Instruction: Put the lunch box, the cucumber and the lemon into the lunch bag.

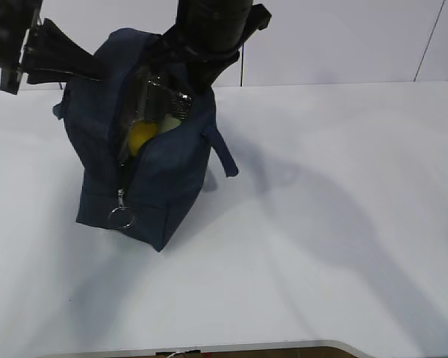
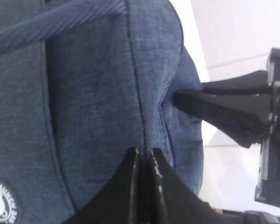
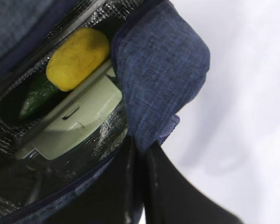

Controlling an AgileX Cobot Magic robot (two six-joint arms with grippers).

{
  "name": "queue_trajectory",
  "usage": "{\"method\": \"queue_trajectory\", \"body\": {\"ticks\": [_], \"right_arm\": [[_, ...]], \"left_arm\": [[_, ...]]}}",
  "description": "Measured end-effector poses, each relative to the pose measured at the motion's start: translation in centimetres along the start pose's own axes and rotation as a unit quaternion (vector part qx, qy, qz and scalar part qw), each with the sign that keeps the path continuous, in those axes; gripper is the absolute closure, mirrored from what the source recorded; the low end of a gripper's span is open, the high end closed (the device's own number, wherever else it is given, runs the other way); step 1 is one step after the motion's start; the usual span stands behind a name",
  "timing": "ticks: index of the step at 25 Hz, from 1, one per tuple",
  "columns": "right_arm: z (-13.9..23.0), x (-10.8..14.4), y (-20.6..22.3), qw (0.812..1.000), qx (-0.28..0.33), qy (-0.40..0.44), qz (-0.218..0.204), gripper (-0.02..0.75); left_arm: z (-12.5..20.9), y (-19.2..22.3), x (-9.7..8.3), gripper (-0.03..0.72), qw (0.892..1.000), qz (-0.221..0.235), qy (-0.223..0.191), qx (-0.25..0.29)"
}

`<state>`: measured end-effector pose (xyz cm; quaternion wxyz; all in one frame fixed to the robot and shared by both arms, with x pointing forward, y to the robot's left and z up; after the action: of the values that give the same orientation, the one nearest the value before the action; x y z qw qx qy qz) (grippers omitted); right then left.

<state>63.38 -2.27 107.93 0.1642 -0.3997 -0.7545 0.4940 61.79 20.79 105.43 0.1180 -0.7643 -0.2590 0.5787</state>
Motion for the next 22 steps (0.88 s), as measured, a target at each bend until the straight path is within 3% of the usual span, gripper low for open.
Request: {"method": "queue_trajectory", "body": {"ticks": [9, 22], "right_arm": [[1.3, -1.5, -0.9, 0.998, 0.019, -0.017, 0.063, 0.722], [1.7, -2.7, -0.4, 0.996, 0.029, -0.006, 0.086, 0.723]], "left_arm": [[1.5, 4.1, -2.9, 0.702, 0.999, 0.019, 0.025, 0.031], [1.1, 7.5, -0.3, 0.702, 0.997, 0.046, -0.034, 0.044]]}}
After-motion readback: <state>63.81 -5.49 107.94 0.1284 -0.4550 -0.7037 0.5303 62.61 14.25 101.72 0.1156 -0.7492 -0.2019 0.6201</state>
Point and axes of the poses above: a point on each arm's last joint axis where the gripper is mounted, y pointing out along that axis toward the gripper, x along the wrist's bending axis when the last joint is at zero, z = x × y, the point moved 3 cm from there along y, pointing out along that axis toward the gripper, and after that the axes turned 4 degrees about -y, right-handed, at the moved point
